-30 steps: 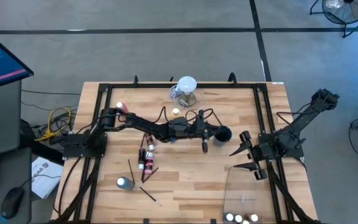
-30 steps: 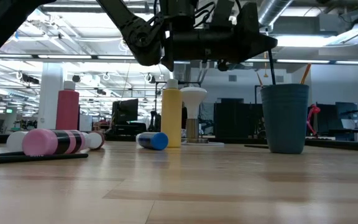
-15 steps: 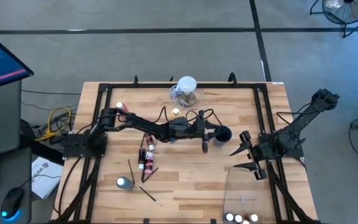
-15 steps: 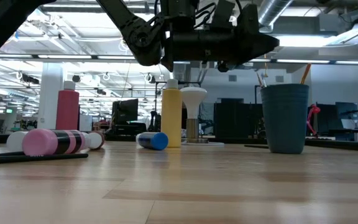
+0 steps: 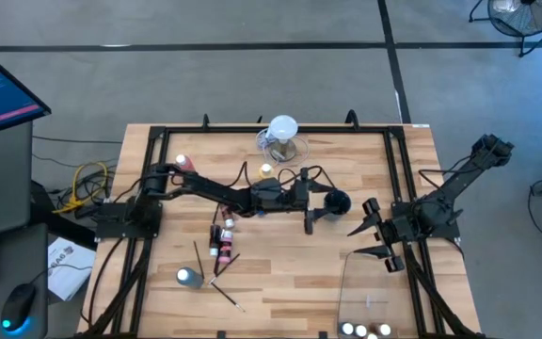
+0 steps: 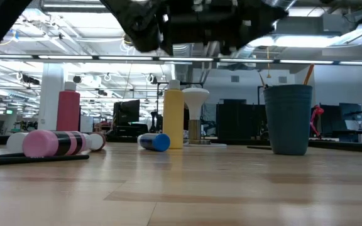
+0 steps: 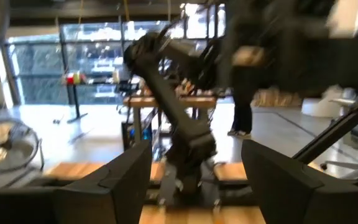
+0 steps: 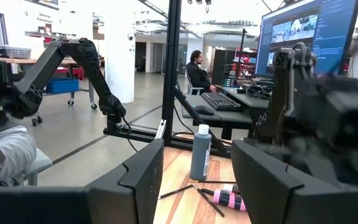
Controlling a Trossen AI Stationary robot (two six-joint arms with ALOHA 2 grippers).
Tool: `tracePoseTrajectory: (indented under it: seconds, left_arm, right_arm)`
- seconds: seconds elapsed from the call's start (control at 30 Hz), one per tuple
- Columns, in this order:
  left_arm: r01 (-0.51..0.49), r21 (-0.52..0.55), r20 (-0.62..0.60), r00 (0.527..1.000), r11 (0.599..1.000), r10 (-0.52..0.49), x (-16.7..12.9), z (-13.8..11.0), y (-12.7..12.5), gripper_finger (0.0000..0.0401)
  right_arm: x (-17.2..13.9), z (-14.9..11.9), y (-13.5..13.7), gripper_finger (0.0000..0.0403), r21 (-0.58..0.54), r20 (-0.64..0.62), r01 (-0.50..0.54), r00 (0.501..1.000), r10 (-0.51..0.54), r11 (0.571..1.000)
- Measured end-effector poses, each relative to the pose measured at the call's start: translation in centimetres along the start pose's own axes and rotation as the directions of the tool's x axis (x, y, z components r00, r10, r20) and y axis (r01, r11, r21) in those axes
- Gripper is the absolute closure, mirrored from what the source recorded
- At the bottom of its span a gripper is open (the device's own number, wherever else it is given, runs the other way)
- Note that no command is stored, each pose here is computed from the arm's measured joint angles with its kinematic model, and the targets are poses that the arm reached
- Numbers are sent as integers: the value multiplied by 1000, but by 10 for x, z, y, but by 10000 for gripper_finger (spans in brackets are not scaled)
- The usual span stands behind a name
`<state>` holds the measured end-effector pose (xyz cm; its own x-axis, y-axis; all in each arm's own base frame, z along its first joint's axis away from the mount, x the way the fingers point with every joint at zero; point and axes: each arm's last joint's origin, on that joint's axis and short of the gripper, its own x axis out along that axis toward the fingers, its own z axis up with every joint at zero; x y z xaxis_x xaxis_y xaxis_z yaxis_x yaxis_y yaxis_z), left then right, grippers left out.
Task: Pick & Place Paint Supplies
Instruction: Put the small blue paint bottle into the transparent bin
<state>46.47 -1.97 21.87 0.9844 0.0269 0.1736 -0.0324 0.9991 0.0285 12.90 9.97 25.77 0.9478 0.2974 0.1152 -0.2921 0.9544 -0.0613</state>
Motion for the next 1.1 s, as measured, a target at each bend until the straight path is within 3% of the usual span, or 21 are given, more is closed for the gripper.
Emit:
tracePoseTrajectory:
  seconds: [0.23,0.47,0.6,0.77,0.93,1.1]
  left_arm:
    - [85,19,-20,996,996,-85,-31,51,-32,177]
    - [196,-58,-159,966,979,-203,-101,83,-61,193]
    - [226,-120,-153,958,967,-243,-146,92,-65,197]
    - [178,-163,-118,973,970,-198,-188,100,-57,199]
    - [147,-216,-107,979,965,-174,-207,92,-51,197]
    - [136,-258,-111,979,957,-170,-210,89,-50,197]
  right_arm:
    - [0,2,-1,218,12,22,8,1000,-8,1000]
    - [6,6,-9,220,32,76,70,994,-72,997]
    - [13,5,-17,222,35,95,135,986,-138,990]
    - [25,0,-31,221,50,114,222,967,-226,974]
    - [37,-4,-44,218,51,111,287,950,-291,956]
    - [54,0,-54,221,55,94,237,966,-242,970]
